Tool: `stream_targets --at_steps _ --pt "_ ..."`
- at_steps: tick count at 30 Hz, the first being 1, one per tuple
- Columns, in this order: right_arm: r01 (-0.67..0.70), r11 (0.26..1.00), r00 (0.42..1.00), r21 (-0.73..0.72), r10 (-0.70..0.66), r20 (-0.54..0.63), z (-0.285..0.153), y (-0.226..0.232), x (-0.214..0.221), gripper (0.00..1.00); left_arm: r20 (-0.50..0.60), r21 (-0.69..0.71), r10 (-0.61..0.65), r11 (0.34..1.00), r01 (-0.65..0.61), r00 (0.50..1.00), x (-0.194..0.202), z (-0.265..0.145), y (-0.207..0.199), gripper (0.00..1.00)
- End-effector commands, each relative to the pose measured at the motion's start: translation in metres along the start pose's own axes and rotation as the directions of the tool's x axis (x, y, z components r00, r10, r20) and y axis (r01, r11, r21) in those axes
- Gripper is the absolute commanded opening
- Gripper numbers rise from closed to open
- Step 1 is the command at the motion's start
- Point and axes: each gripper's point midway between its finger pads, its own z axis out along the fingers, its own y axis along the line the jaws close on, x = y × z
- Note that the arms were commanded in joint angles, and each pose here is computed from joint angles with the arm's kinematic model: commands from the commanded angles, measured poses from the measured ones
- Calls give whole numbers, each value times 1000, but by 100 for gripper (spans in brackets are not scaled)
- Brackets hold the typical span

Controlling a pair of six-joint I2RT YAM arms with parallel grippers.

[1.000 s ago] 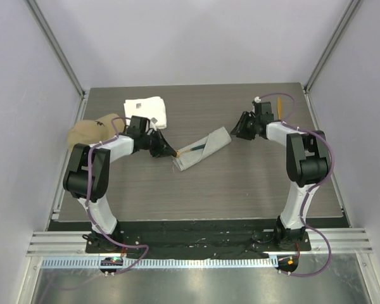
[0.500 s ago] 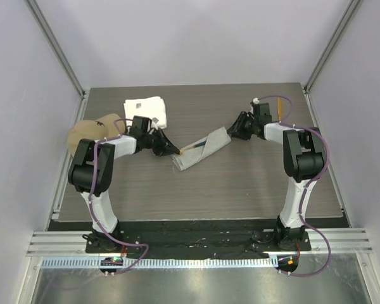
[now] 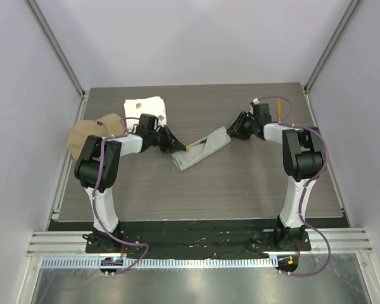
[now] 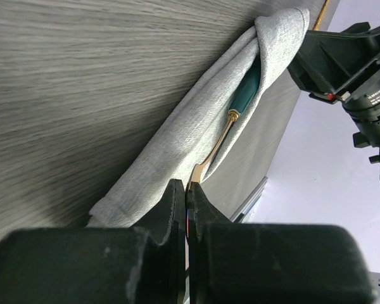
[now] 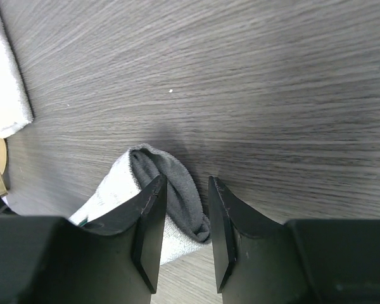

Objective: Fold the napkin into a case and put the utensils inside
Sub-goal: Insert the spoon into the folded napkin.

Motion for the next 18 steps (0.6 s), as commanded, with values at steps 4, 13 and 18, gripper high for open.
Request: stream_targets --at_steps 4,13,18 --pt "0 1000 1000 -26 0 22 4 4 -9 38 32 57 29 998 -30 999 -6 13 -30 0" --pt "1 1000 1000 -24 -1 27 3 4 -10 38 61 45 -18 999 16 998 -11 20 -25 0" --pt "0 1000 1000 -18 1 31 3 3 -10 38 83 49 -38 998 34 996 -13 24 -25 0"
